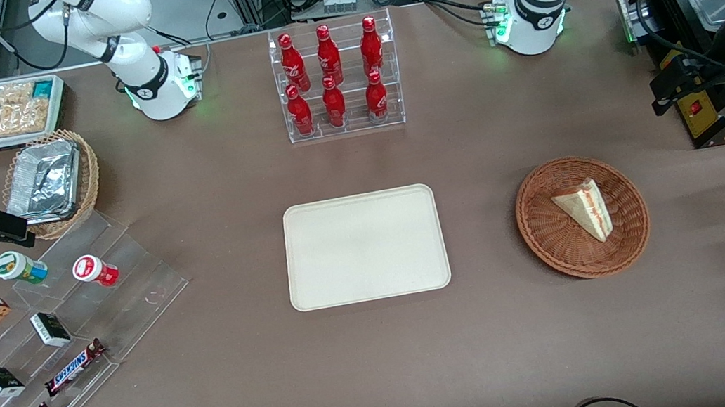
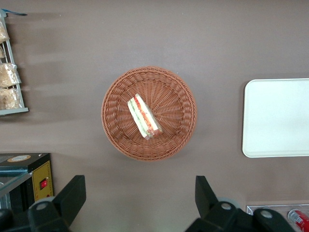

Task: Place sandwich from basket to tray
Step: 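Move the left gripper over the wrapped sandwich in the wicker basket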

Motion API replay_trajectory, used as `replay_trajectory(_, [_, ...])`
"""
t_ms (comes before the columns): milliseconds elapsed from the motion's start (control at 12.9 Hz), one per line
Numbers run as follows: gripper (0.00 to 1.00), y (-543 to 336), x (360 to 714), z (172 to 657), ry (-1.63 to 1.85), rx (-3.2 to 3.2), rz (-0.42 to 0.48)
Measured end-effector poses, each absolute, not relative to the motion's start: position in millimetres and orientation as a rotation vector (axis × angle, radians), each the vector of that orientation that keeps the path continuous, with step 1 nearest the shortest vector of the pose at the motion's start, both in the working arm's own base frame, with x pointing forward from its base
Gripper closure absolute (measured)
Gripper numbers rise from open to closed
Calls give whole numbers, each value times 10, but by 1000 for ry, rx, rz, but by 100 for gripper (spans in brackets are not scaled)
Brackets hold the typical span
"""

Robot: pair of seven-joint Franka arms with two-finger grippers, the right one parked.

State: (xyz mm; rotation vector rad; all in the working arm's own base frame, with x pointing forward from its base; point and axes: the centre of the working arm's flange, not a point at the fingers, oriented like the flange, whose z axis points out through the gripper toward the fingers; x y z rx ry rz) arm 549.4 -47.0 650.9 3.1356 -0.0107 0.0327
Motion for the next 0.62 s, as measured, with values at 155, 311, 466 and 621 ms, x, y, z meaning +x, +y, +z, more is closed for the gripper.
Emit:
replay_trajectory(155, [0, -469, 5492, 6491, -11, 3137, 16])
replay_trajectory(311, [0, -447, 5501, 6443, -5, 3139, -5])
replay_trajectory(466, [0, -363, 5513, 6302, 19, 3141, -54])
replay_trajectory(621, [0, -241, 5516, 6073, 54, 3141, -122])
